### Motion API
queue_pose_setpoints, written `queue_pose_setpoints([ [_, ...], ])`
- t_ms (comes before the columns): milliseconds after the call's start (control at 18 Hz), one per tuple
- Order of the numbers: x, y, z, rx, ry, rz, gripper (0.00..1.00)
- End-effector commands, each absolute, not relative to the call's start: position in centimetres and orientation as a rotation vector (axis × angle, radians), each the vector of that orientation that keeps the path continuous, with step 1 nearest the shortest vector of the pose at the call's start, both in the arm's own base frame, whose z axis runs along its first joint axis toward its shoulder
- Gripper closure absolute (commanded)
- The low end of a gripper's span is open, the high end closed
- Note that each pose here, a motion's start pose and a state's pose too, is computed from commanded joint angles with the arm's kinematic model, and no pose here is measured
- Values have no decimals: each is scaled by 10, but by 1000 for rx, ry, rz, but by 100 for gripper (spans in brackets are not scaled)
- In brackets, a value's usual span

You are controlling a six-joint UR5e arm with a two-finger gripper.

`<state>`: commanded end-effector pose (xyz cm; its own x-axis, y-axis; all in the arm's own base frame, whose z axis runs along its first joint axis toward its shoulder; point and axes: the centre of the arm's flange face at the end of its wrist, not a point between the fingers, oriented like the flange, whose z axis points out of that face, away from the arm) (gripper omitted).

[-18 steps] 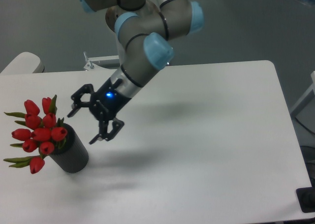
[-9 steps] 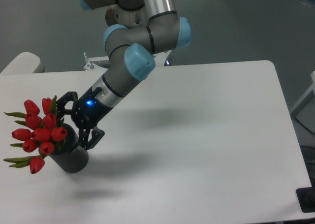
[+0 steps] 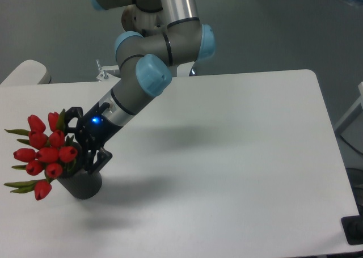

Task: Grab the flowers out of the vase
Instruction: 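Lower the gripper around the tulip stems above the vase rim, then close the gripper on the tulip stems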

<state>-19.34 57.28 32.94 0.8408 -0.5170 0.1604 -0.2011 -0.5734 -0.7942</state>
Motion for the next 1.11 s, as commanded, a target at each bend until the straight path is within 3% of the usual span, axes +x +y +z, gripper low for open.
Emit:
queue_pose_setpoints([
  [111, -194, 573, 331, -2174, 530, -474, 45],
  [333, -196, 572, 331, -2169, 542, -464, 56],
  [1111, -215, 572, 364, -2077, 516, -463, 61],
])
